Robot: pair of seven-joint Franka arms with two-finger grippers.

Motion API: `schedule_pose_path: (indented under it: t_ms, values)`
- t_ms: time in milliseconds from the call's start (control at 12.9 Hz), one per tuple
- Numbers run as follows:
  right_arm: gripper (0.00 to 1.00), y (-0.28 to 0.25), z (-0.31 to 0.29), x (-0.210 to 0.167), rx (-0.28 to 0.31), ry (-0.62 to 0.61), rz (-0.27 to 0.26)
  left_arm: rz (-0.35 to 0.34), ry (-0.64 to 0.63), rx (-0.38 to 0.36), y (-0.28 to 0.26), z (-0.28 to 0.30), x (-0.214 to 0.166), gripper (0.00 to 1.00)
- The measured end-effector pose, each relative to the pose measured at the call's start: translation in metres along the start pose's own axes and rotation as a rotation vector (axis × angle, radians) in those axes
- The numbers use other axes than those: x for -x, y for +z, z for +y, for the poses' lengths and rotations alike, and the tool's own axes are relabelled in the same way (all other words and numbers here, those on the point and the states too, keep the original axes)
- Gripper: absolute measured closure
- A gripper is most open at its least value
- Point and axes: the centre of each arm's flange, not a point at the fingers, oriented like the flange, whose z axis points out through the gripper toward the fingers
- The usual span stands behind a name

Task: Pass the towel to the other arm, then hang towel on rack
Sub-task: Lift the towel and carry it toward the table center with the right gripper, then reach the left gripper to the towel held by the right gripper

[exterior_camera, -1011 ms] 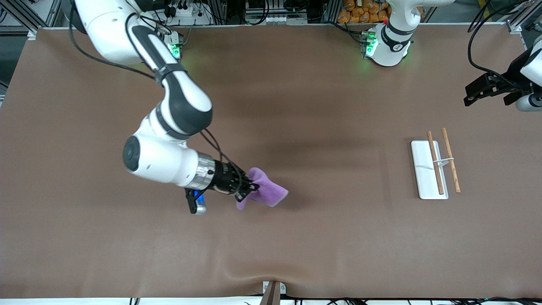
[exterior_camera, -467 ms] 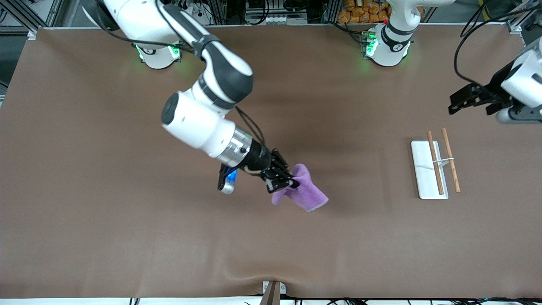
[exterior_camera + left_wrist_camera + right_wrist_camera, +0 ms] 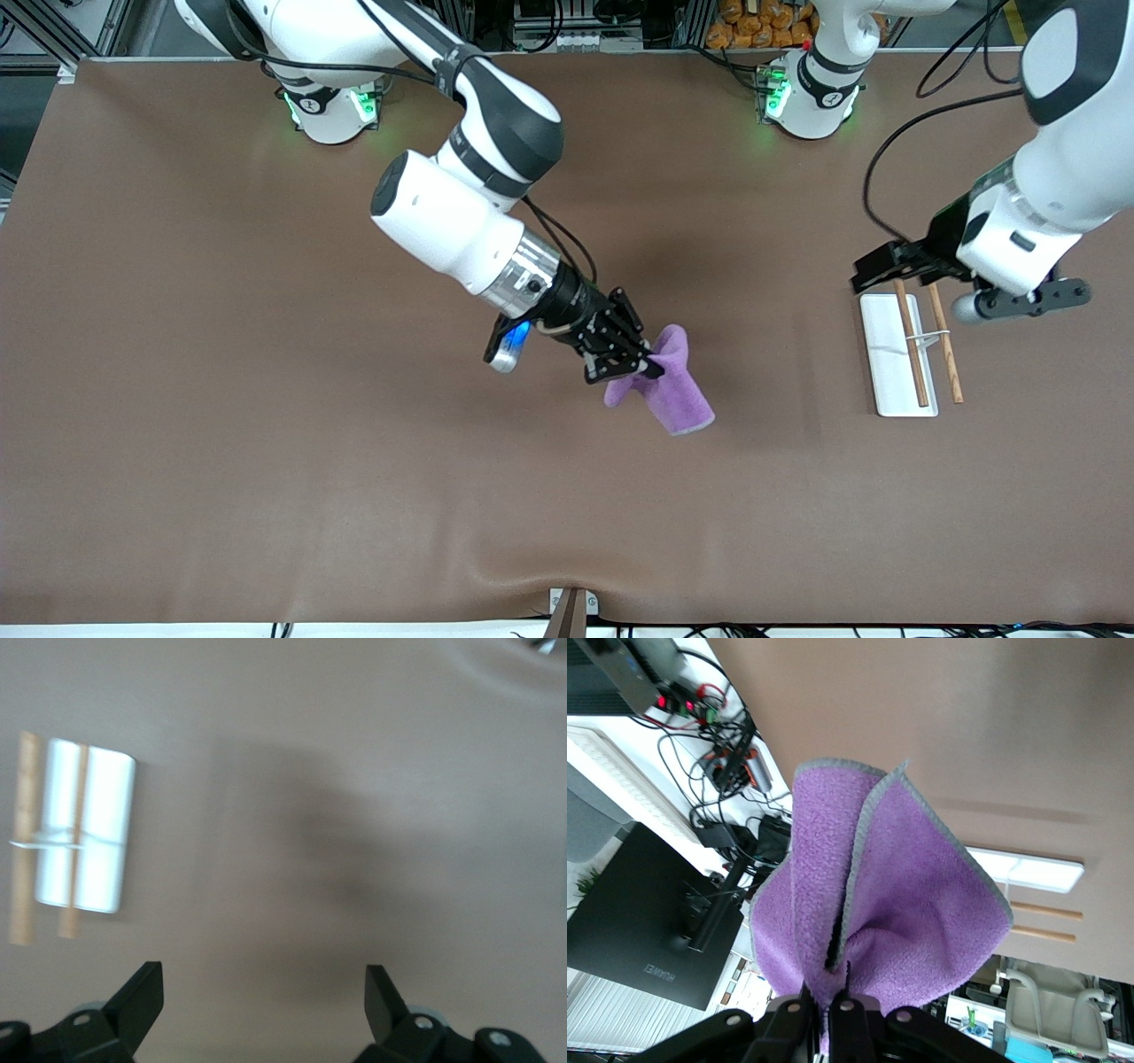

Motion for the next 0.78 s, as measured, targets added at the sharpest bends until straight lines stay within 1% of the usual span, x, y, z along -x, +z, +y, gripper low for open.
schedule_pose_path:
  t_ms: [156,233,389,544,622,778]
  values:
    - [0.95,0.005,0.011,0.009,0.012,0.031,-0.005,-0.017,-0.122,0.063,0.007,0.011,-0.016,0.00]
    - [0.95,0.006,0.013,0.010,0.014,0.040,-0.005,-0.020,-0.161,0.083,0.010,0.016,-0.025,0.00]
    - [0.95,0.006,0.013,0.010,0.013,0.049,-0.004,-0.019,-0.220,0.146,0.014,0.025,-0.042,0.00]
    - [0.95,0.006,0.011,0.008,0.011,0.059,-0.001,-0.034,-0.282,0.259,0.022,0.027,-0.058,0.00]
    - [0.95,0.006,0.011,0.008,0.011,0.061,0.000,-0.029,-0.307,0.301,0.028,0.026,-0.067,0.00]
    - [0.95,0.006,0.012,0.008,0.011,0.062,0.000,-0.012,-0.355,0.350,0.043,0.028,-0.081,0.00]
